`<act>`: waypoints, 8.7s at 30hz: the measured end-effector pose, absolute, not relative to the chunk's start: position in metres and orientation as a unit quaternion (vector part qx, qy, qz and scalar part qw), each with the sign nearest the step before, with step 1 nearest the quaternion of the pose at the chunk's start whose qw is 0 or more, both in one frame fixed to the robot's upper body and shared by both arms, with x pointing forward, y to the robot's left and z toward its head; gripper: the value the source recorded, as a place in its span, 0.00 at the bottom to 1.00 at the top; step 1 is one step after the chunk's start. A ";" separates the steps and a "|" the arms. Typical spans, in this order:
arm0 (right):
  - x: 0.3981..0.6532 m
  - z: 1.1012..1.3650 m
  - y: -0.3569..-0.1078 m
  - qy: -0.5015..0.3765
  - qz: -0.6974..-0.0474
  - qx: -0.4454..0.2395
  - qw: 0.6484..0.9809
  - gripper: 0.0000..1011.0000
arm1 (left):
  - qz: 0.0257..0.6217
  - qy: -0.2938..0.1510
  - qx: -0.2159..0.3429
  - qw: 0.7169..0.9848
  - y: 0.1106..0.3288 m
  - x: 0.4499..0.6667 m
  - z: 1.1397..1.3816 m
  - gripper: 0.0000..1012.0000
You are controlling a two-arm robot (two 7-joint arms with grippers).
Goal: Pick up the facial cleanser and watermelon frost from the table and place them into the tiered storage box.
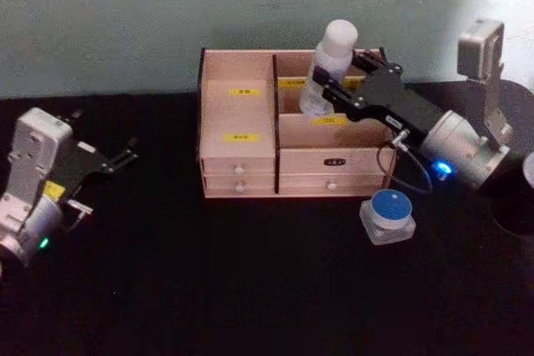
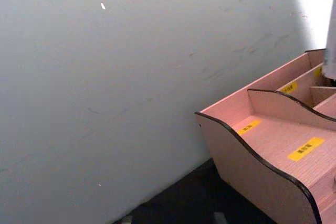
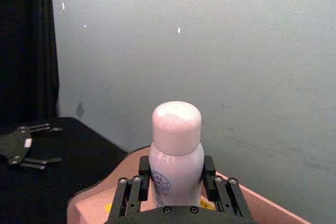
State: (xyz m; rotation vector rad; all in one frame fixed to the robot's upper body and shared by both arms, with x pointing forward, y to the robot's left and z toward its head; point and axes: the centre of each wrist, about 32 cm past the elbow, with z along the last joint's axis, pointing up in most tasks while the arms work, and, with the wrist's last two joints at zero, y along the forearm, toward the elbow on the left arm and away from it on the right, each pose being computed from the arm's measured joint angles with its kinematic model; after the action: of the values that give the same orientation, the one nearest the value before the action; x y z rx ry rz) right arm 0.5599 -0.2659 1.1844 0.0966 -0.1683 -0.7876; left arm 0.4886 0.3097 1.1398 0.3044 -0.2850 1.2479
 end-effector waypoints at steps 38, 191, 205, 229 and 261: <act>0.606 1.170 -0.250 -0.078 -0.412 0.005 0.908 0.59 | 0.580 -0.132 0.142 0.791 0.310 0.489 1.140 0.99; 0.453 1.149 -0.337 0.027 -0.393 -0.148 0.907 0.99 | 0.580 -0.132 0.141 0.791 0.310 0.489 1.140 0.99; 0.460 1.150 -0.338 0.054 -0.388 -0.171 0.904 0.99 | 0.580 -0.132 0.141 0.791 0.310 0.489 1.140 0.99; 0.467 1.147 -0.336 0.067 -0.391 -0.179 0.900 0.99 | 0.580 -0.132 0.141 0.791 0.310 0.489 1.140 0.99; 0.469 1.144 -0.335 0.069 -0.397 -0.176 0.898 0.99 | 0.580 -0.132 0.142 0.791 0.310 0.489 1.140 0.99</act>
State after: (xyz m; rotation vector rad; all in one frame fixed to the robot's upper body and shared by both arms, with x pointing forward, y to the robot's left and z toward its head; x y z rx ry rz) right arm 0.4688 -0.3351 1.1443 -0.3644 0.1424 -0.8216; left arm 0.4886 0.3097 1.1398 0.3045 -0.2850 1.2480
